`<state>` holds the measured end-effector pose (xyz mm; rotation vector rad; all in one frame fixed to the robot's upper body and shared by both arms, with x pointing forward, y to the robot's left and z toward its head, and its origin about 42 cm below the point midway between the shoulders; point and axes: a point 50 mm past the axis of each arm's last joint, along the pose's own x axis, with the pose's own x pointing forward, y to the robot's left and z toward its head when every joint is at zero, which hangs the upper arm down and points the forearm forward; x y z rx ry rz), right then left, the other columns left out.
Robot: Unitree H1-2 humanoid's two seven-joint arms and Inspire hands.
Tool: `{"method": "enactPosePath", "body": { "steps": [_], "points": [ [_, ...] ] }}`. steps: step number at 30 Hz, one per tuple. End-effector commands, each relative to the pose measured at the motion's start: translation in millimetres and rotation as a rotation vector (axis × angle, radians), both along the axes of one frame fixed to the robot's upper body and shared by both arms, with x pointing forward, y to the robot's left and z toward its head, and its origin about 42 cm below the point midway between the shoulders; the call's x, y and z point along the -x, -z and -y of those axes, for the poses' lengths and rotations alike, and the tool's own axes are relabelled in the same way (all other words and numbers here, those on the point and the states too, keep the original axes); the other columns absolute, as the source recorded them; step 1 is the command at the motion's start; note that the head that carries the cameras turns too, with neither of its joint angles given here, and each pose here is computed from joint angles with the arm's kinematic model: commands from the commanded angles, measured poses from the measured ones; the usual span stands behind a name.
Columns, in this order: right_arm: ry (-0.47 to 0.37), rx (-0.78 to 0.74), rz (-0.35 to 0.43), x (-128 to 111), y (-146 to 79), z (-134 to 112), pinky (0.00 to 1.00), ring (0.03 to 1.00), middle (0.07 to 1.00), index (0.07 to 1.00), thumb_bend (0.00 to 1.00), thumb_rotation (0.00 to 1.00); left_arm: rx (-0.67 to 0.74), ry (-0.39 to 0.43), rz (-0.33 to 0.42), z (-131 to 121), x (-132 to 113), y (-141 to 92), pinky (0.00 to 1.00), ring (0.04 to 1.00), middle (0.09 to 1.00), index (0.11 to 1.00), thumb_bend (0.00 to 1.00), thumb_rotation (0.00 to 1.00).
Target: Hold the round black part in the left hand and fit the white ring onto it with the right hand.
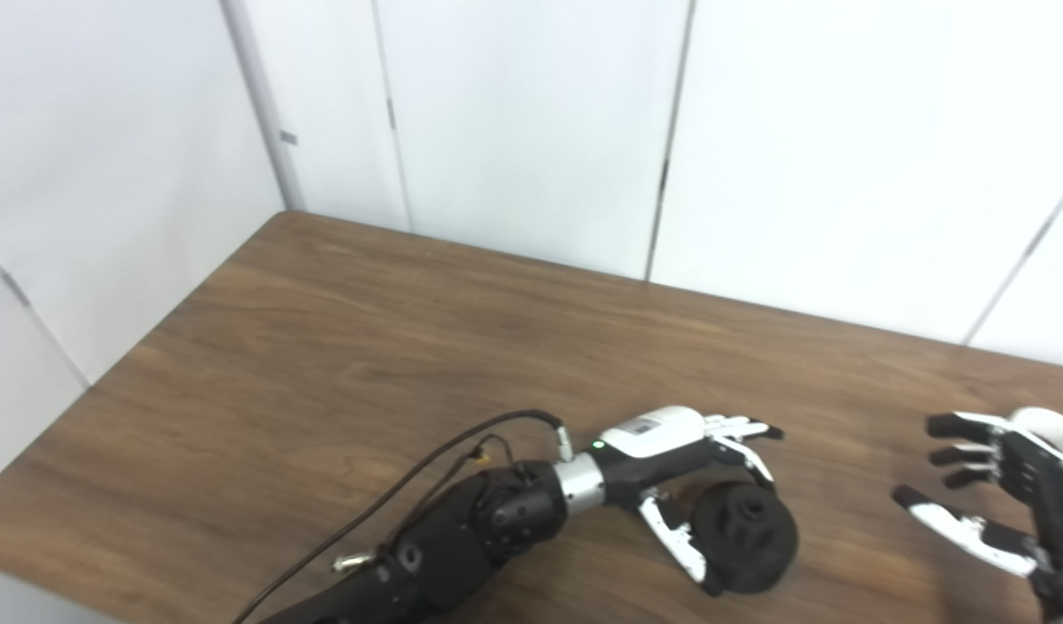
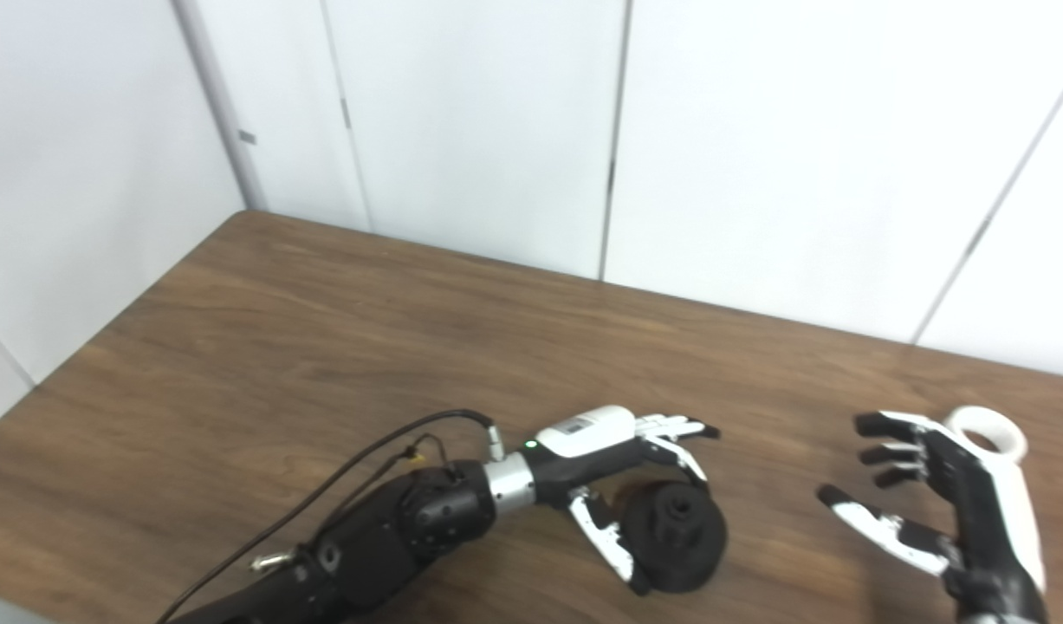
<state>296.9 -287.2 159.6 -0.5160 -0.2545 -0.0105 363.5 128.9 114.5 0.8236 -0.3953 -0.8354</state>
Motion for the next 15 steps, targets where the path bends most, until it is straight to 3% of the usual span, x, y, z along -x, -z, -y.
{"method": "enactPosePath", "body": {
  "steps": [1,8,15],
  "points": [
    [-0.014,0.011,0.097,-7.4,-23.1,-8.6,0.47,0.581,0.669,0.649,0.56,0.08,-0.131,0.016,-0.024,-18.6,7.2,14.5,1.0,1.0,0.985,0.486,0.52,0.08],
    [-0.025,-0.003,0.12,-6.0,-30.6,-41.8,0.47,0.584,0.676,0.651,0.55,0.04,-0.168,0.01,-0.022,-52.3,11.8,12.2,1.0,1.0,0.981,0.488,0.52,0.07],
    [-0.009,-0.001,0.142,-10.3,-41.6,-66.9,0.48,0.59,0.673,0.662,0.52,0.08,-0.182,0.019,-0.025,-79.8,16.2,10.3,0.96,1.0,0.97,0.488,0.52,0.07]
  ]
}}
